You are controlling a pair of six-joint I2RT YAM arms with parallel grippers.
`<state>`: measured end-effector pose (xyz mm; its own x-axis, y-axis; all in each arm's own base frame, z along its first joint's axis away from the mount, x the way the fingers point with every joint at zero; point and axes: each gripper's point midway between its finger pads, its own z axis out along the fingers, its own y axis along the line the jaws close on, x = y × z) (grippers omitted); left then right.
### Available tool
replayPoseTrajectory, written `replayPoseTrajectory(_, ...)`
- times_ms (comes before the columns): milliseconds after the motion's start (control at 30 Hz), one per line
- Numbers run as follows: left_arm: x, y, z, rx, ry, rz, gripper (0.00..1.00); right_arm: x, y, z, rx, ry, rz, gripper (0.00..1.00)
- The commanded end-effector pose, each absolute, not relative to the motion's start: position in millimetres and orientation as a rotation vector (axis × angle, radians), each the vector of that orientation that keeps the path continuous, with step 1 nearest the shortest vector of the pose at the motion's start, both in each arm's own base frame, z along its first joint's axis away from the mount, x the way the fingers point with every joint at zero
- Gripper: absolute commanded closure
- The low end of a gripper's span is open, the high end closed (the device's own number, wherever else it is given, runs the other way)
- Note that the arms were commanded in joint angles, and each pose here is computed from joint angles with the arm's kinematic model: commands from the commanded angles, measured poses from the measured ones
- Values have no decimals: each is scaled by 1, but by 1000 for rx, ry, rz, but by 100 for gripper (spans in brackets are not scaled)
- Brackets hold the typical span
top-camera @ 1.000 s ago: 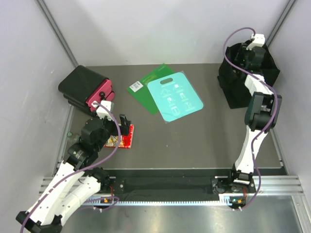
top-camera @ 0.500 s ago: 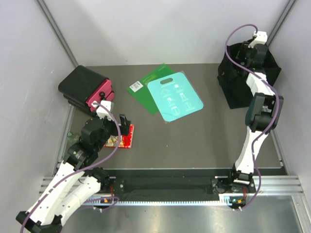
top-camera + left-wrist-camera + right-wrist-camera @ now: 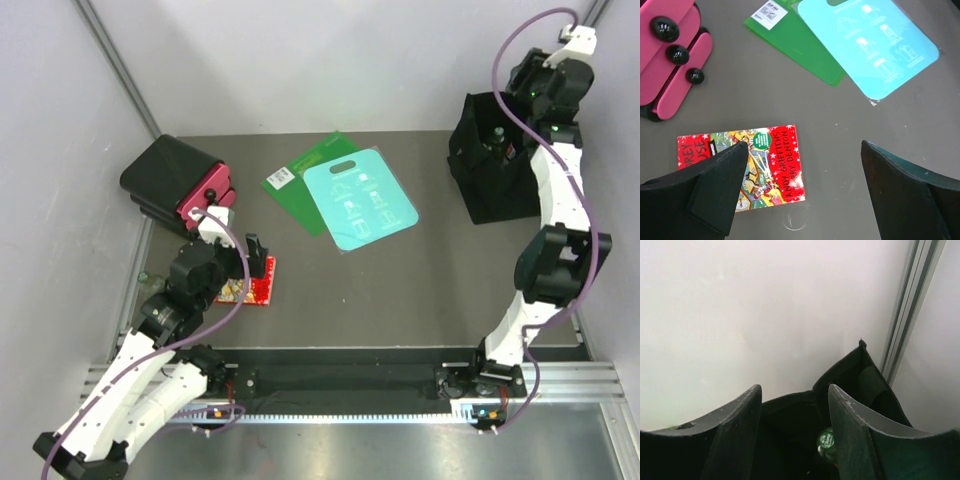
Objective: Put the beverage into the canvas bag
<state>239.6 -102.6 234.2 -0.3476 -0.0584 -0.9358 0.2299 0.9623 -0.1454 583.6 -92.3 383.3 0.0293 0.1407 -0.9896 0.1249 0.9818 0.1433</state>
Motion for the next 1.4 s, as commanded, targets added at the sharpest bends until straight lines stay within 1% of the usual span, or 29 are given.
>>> replayPoseTrajectory(0, 247, -94, 253, 17, 1879, -275, 1, 546, -65, 428, 217, 1526, 122, 44)
replayPoseTrajectory(33, 248, -92, 251, 0, 1893, -261, 1, 537, -56, 437, 203, 1524, 139, 44)
replayPoseTrajectory(133, 251, -73, 247, -138, 1937, -159, 1, 515, -35, 431, 210, 1578, 192, 43)
replayPoseTrajectory(300, 257, -50, 249, -343, 1946, -37, 1, 480, 23, 412, 166, 1614, 336, 43)
replayPoseTrajectory(333, 257, -46, 255, -373, 1932, -27, 1, 468, 34, 401, 160, 1628, 361, 43)
replayPoseTrajectory(400, 255, -31, 255, -471, 1918, 53, 4, 455, 72, 395, 110, 1620, 446, 43)
replayPoseTrajectory(433, 253, -24, 256, -507, 1908, 84, 5, 446, 81, 382, 108, 1639, 469, 43)
replayPoseTrajectory(500, 248, -7, 259, -585, 1880, 179, 8, 434, 112, 376, 76, 1638, 551, 43)
replayPoseTrajectory(533, 245, -1, 260, -610, 1870, 214, 9, 427, 123, 363, 53, 1666, 577, 43)
replayPoseTrajectory(700, 226, 34, 262, -762, 1809, 418, 10, 405, 176, 334, -52, 1744, 684, 43)
replayPoseTrajectory(833, 216, 56, 261, -857, 1744, 537, 11, 391, 193, 320, -121, 1791, 693, 43)
replayPoseTrajectory(900, 217, 59, 256, -855, 1767, 565, 11, 383, 197, 316, -127, 1798, 728, 43)
replayPoseTrajectory(1100, 211, 97, 240, -1037, 1767, 656, 11, 363, 204, 303, -131, 1782, 805, 43)
replayPoseTrajectory(1367, 209, 113, 215, -1147, 1781, 731, 10, 354, 204, 295, -181, 1758, 797, 43)
